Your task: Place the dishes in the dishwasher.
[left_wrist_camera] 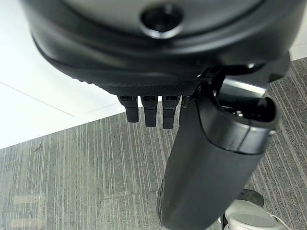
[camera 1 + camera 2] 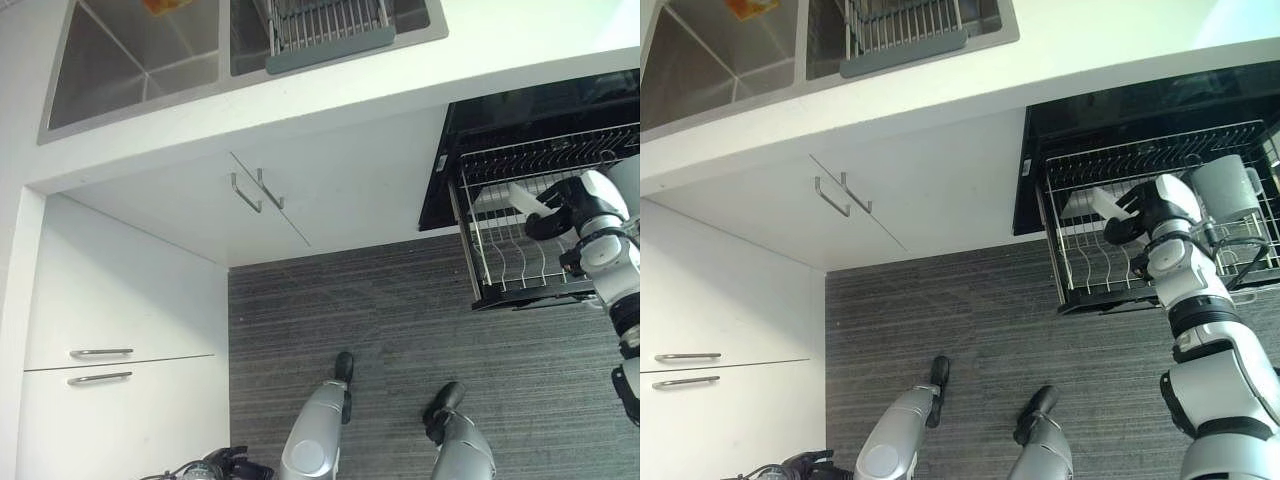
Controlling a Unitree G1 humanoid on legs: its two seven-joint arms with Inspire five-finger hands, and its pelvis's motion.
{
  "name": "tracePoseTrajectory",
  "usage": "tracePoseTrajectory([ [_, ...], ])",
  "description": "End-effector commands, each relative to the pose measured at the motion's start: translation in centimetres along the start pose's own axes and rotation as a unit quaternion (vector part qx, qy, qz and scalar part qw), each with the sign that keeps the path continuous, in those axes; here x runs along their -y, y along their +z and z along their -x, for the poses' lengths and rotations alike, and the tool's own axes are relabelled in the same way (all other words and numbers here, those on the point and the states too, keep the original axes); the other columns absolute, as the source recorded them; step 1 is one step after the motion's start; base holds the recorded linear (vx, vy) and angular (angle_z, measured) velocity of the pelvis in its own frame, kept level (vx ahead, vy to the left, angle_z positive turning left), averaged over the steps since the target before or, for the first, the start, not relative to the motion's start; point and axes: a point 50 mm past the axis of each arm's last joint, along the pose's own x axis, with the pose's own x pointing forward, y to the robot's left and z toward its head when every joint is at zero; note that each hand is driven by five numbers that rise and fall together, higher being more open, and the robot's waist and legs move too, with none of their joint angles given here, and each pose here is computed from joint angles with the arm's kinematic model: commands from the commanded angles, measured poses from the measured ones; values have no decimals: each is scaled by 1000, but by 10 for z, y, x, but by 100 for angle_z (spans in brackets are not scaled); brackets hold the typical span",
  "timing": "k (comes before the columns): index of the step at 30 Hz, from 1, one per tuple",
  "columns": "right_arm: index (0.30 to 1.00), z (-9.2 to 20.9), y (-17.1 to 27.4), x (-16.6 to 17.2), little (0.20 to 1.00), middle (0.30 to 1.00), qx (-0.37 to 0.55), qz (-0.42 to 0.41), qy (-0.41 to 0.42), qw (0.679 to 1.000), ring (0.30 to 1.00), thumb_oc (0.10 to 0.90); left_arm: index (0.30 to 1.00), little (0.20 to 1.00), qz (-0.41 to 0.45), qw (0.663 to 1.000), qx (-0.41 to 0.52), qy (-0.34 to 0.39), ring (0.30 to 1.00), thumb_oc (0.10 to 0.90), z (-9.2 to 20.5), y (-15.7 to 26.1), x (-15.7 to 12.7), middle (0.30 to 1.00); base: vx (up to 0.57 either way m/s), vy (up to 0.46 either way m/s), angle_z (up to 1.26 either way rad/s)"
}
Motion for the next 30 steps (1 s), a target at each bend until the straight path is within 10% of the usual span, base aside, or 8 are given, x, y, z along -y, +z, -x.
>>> tracePoseTrajectory([
  [1, 300, -5, 30, 37, 300, 300, 57, 4, -67, 996, 300, 400, 900, 900, -32, 998, -47, 32, 900, 800, 8, -37, -29, 900, 0, 0, 0],
  [3, 342, -7, 30, 34, 342, 342, 48, -18, -52, 997, 342, 428, 900, 900, -29, 998, -42, 29, 900, 800, 7, -34, -27, 900, 0, 0, 0],
  [5, 900, -8, 26, 28, 900, 900, 22, -44, -25, 998, 900, 800, 900, 900, -28, 999, -37, 26, 900, 800, 6, -31, -26, 900, 0, 0, 0],
  [22, 900, -8, 35, 31, 900, 900, 49, -96, -11, 994, 900, 800, 900, 900, -35, 999, -28, 23, 900, 800, 6, -22, -32, 900, -25, -13, -3],
  [30, 900, 2, 49, 32, 900, 900, 75, -289, -48, 953, 900, 800, 900, 900, -6, 998, -46, 31, 900, 800, 7, -37, -31, 900, -20, 0, -7],
])
